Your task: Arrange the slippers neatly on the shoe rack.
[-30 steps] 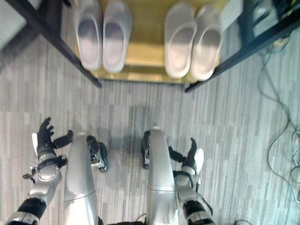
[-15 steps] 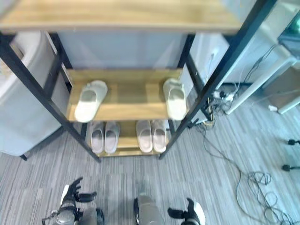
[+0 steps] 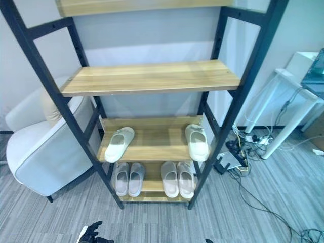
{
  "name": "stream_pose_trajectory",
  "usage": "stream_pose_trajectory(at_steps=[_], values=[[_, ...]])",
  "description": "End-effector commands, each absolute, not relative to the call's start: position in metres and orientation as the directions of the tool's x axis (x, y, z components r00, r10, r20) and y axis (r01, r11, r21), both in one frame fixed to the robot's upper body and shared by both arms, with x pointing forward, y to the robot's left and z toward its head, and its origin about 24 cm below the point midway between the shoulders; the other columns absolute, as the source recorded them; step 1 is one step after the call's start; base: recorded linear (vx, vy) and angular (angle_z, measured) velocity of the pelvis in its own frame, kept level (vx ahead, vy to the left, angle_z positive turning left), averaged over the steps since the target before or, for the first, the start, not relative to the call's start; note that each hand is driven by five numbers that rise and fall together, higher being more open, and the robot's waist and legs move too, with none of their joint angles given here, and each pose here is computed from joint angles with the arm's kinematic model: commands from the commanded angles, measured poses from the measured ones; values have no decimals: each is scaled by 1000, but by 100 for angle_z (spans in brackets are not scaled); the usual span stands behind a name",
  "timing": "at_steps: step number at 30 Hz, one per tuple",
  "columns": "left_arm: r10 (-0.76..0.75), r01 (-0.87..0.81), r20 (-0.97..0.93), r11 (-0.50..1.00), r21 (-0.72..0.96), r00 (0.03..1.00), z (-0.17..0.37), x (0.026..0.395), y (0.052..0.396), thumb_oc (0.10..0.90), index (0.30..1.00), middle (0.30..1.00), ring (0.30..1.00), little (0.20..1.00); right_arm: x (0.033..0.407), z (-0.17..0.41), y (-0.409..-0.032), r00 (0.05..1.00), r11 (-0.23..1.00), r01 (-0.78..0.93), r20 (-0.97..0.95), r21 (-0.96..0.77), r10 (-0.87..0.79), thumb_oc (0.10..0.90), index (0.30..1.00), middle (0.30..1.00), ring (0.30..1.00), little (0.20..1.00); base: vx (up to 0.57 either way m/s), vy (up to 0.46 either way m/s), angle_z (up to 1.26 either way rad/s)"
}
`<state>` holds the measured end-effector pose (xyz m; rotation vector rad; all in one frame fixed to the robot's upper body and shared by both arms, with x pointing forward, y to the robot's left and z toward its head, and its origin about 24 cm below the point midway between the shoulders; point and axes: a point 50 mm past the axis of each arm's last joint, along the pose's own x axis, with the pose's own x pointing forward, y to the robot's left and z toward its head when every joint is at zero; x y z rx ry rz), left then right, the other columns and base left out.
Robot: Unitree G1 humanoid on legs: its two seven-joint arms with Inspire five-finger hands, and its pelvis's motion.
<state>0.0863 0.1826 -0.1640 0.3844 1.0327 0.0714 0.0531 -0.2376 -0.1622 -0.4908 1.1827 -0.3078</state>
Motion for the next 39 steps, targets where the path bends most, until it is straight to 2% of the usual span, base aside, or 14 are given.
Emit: stream_pose_trajectory(at_steps=[1, 4, 8, 10, 13, 19, 21, 22, 25, 29, 32, 34, 39], values=[[249, 120, -755, 910, 396, 607, -154, 114, 196, 800, 900, 900, 900, 900, 73, -159, -233, 414, 860, 80, -768, -504, -489, 800, 900, 900, 900, 900, -39, 12, 1], [216, 168, -747, 900, 402, 629, -152, 118, 191, 800, 900, 900, 900, 900, 75, -158, -230, 428, 864, 99, -763, -493, -485, 800, 900, 900, 900, 900, -29, 3, 2], [168, 183, -726, 908, 378, 667, -145, 129, 192, 800, 900, 900, 900, 900, 67, -159, -230, 398, 869, 138, -777, -474, -487, 800, 900, 900, 900, 900, -14, 0, 3], [147, 212, -723, 900, 380, 675, -146, 127, 186, 800, 900, 900, 900, 900, 69, -159, -232, 403, 865, 137, -770, -484, -495, 800, 900, 900, 900, 900, -9, -5, 2], [115, 333, -758, 849, 410, 642, -154, 103, 182, 800, 900, 900, 900, 900, 74, -155, -238, 419, 849, 185, -742, -494, -523, 800, 900, 900, 900, 900, -63, -30, 16], [70, 392, -752, 819, 418, 656, -153, 109, 180, 800, 900, 900, 900, 900, 69, -155, -240, 412, 846, 174, -743, -504, -528, 800, 900, 900, 900, 900, -34, -40, 1], [41, 414, -731, 802, 430, 681, -149, 118, 178, 800, 900, 900, 900, 900, 69, -155, -242, 413, 844, 181, -740, -505, -532, 800, 900, 900, 900, 900, 1, -76, -2], [-135, 458, -563, 745, 485, 815, -118, 158, 151, 800, 900, 900, 900, 900, 75, -153, -245, 416, 840, 193, -734, -506, -538, 800, 900, 900, 900, 900, 3, -67, -2], [-183, 509, -549, 677, 531, 815, -114, 166, 151, 800, 900, 900, 900, 900, 77, -153, -244, 425, 846, 174, -736, -504, -527, 800, 900, 900, 900, 900, -10, -34, 1], [-124, 510, -556, 595, 621, 822, -118, 177, 164, 800, 900, 900, 900, 900, 82, -155, -235, 463, 859, 47, -751, -510, -471, 800, 900, 900, 900, 900, -69, -91, -20], [-150, 530, -539, 517, 672, 829, -116, 184, 162, 800, 900, 900, 900, 900, 85, -154, -240, 483, 841, -18, -742, -540, -466, 800, 900, 900, 900, 900, -38, -45, -17], [-198, 573, -550, 449, 685, 812, -118, 180, 156, 800, 900, 900, 900, 900, 88, -152, -248, 479, 833, 0, -732, -553, -485, 800, 900, 900, 900, 900, 39, 35, 0], [-231, 577, -537, 464, 673, 812, -117, 178, 146, 800, 900, 900, 900, 900, 99, -145, -261, 465, 818, 119, -697, -563, -547, 800, 900, 900, 900, 900, 66, 84, -31]])
